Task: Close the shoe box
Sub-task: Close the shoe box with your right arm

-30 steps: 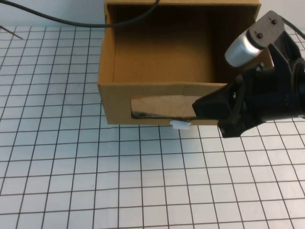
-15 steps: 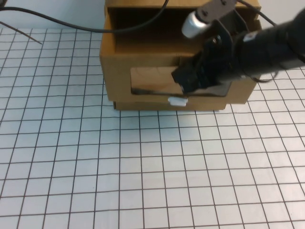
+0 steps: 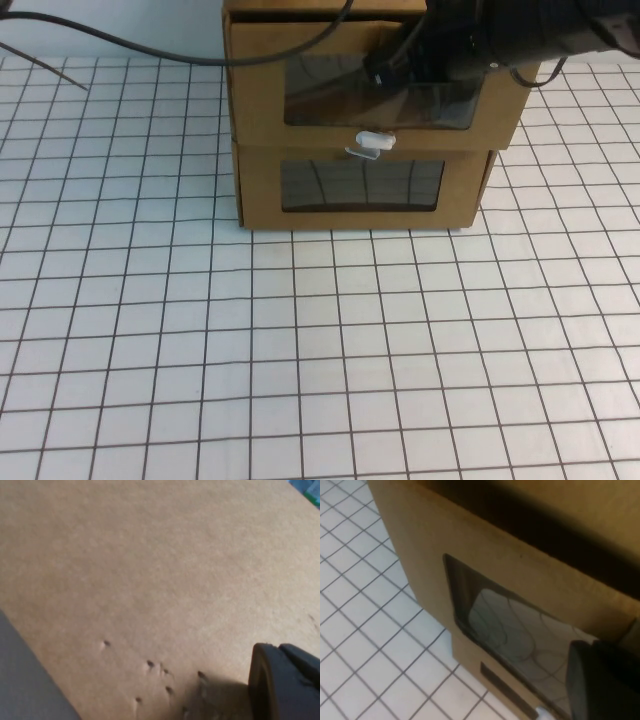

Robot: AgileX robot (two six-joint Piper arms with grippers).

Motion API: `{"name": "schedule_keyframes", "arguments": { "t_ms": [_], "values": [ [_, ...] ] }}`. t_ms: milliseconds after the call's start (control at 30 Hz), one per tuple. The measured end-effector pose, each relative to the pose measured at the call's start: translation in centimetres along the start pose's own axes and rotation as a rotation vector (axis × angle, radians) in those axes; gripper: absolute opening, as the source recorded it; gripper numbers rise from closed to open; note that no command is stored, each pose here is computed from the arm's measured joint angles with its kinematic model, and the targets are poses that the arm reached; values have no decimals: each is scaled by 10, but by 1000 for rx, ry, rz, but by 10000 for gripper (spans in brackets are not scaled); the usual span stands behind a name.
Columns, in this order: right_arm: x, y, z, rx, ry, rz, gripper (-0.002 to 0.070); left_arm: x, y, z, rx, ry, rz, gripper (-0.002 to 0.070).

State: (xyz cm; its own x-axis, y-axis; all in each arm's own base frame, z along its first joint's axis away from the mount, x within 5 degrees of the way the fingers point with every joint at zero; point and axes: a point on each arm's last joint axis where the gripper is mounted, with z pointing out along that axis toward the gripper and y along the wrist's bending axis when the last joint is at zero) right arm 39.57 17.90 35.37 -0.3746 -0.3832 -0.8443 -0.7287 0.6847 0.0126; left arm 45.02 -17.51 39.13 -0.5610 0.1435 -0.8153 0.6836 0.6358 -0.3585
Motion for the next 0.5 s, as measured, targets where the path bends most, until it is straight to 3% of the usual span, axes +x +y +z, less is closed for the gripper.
{"name": "schedule_keyframes", "arguments": {
  "t_ms": [500],
  "values": [
    [-5, -7, 5, -56, 17, 12, -14, -2, -5, -7, -7, 13, 27, -5]
  ]
}}
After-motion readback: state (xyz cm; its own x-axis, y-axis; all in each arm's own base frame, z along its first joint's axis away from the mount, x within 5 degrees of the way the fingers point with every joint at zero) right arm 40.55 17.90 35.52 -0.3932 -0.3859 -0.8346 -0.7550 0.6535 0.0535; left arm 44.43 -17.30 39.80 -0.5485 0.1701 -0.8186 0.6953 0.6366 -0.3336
